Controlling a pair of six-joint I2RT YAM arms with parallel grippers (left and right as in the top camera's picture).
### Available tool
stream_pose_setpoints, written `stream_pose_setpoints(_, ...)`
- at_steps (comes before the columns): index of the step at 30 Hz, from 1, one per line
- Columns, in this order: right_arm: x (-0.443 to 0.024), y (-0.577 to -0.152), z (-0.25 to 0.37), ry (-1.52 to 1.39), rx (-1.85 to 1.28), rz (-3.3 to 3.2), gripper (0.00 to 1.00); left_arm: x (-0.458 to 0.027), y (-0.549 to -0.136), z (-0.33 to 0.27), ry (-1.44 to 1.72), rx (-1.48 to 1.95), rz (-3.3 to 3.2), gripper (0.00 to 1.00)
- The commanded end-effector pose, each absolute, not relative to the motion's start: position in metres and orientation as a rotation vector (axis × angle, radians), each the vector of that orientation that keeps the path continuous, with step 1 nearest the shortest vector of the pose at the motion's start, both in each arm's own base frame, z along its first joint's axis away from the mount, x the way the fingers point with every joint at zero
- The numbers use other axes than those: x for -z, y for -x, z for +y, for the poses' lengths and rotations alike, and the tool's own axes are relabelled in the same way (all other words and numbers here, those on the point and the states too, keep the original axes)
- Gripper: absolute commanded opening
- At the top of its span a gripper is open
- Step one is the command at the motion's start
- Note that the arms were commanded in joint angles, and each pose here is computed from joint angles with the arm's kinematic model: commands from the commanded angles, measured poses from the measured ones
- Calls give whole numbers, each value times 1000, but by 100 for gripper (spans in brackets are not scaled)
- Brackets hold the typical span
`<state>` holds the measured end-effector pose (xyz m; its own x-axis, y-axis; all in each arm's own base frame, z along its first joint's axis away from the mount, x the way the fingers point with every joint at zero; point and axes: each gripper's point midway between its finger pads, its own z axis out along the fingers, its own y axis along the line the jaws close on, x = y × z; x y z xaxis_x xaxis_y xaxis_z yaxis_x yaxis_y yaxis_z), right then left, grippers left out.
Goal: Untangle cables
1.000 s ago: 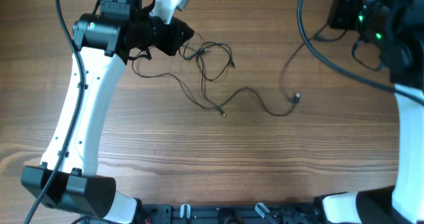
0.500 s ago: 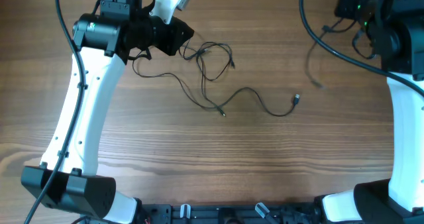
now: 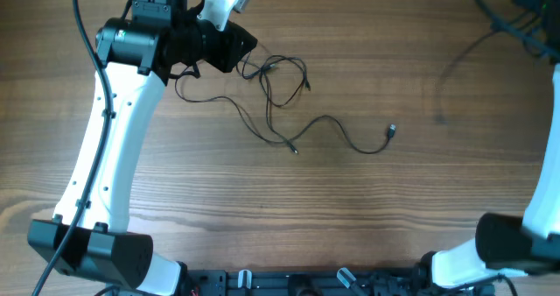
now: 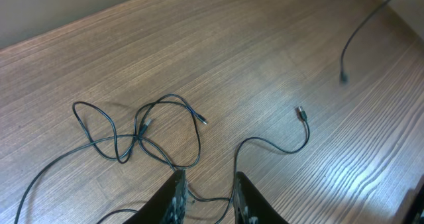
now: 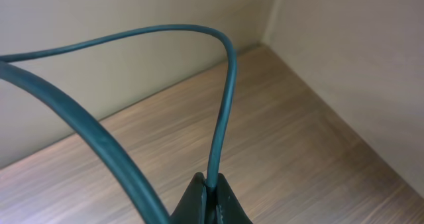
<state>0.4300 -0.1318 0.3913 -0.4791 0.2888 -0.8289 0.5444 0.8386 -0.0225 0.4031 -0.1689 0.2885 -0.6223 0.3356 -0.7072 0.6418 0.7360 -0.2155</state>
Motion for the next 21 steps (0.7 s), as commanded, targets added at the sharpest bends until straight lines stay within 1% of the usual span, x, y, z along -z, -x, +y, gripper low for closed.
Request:
stream_pose_setpoints(1, -371, -446, -161, -684, 378, 2099, 4, -300, -399, -169, -746, 589, 2238, 25)
stream_pose_setpoints(8, -347, -482, -217, -782, 420, 2012, 4, -302, -402, -169, -747, 585, 2224, 25)
stream_pose_setpoints(13, -330, -511, -262, -823, 506, 1912, 4, -303, -402, -170, -743, 586, 2223, 25)
stream_pose_setpoints(21, -290, -530, -322, -840, 667, 1863, 4, -303, -399, -176, -762, 594, 2219, 25)
